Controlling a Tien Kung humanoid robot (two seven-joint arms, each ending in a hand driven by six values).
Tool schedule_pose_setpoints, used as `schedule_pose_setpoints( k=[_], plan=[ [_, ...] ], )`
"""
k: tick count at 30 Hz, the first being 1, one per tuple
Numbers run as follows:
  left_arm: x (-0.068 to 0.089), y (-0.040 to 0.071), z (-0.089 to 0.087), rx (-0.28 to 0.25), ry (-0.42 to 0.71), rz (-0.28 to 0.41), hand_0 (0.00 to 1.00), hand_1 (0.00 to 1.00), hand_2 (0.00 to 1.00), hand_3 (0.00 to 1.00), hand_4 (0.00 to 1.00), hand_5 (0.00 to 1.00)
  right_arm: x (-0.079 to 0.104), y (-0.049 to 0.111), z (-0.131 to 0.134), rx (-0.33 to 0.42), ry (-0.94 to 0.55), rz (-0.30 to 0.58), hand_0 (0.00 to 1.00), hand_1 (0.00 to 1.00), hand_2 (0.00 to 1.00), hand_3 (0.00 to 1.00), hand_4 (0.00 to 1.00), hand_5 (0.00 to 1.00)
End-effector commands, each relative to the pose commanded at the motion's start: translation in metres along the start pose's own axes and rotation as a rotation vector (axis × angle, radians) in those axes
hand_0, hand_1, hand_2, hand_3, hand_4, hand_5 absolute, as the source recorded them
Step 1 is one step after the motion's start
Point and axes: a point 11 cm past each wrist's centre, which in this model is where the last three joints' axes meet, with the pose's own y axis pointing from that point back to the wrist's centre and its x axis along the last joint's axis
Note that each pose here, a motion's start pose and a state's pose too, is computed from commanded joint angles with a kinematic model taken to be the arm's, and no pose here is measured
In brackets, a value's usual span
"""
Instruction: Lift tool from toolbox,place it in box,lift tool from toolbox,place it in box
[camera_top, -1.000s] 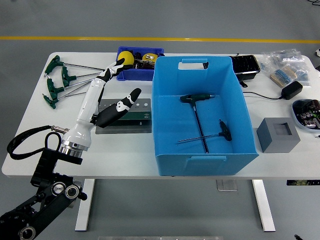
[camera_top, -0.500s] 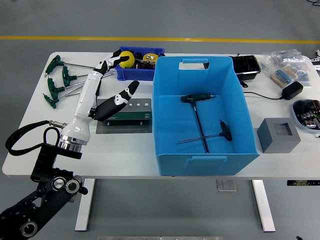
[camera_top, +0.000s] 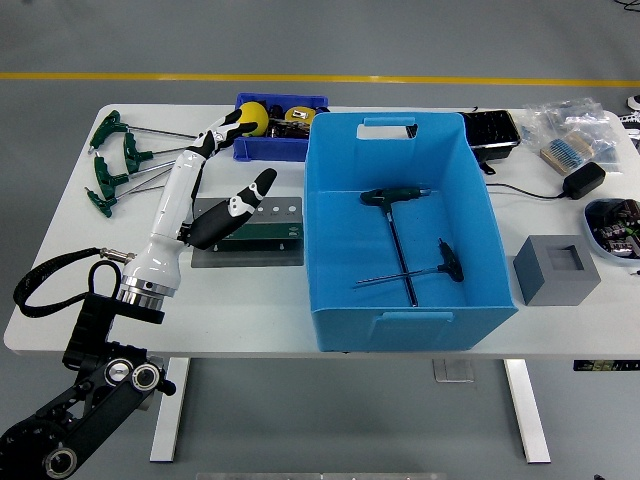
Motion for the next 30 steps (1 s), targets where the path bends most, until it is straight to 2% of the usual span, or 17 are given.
schedule_pose_setpoints(
  k=[9, 10, 13, 21, 24, 27, 28, 30],
  plan=[
    [0.002, -0.002, -0.003, 0.01, -0.02, 0.009, 0.798, 0.833, 0.943, 0.786, 0.839, 0.726, 0.001, 0.0, -0.001, 0.002, -0.011, 0.003, 0.651, 0.643, 0.714, 0.569, 0.815, 0.758],
    [0.003, -0.002, -0.003, 0.013, -0.018, 0.012, 0.799, 0.833, 0.944, 0.827, 0.84, 0.728, 0.001, 0.0, -0.001, 0.005, -0.01, 0.004, 0.651, 0.642, 0.714, 0.567, 0.814, 0.759],
    [0.005, -0.001, -0.004, 0.016, -0.019, 0.02, 0.799, 0.833, 0.944, 0.827, 0.84, 0.728, 0.001, 0.0, 0.0, 0.002, -0.014, 0.003, 0.651, 0.642, 0.714, 0.567, 0.814, 0.759],
    [0.012, -0.001, -0.013, 0.051, 0.003, 0.054, 0.798, 0.833, 0.946, 0.852, 0.845, 0.733, -0.001, 0.0, 0.008, -0.016, -0.001, 0.002, 0.651, 0.642, 0.714, 0.567, 0.815, 0.758],
    [0.024, -0.001, -0.02, 0.106, 0.041, 0.114, 0.804, 0.835, 0.947, 0.862, 0.856, 0.747, -0.002, 0.0, 0.012, -0.023, -0.003, -0.001, 0.651, 0.641, 0.713, 0.567, 0.815, 0.757],
    [0.035, 0.001, -0.023, 0.128, 0.058, 0.176, 0.804, 0.835, 0.947, 0.862, 0.856, 0.747, -0.003, 0.0, 0.013, -0.026, -0.004, -0.001, 0.651, 0.641, 0.713, 0.567, 0.815, 0.757],
    [0.039, 0.002, -0.024, 0.135, 0.068, 0.188, 0.836, 0.877, 0.962, 0.89, 0.99, 0.944, -0.003, 0.001, 0.013, -0.025, -0.002, -0.001, 0.651, 0.642, 0.713, 0.568, 0.813, 0.755],
    [0.044, 0.005, -0.029, 0.167, 0.107, 0.193, 0.836, 0.877, 0.962, 0.89, 0.99, 0.944, -0.003, 0.001, 0.012, -0.024, 0.006, -0.001, 0.651, 0.642, 0.713, 0.568, 0.813, 0.755]
  ],
)
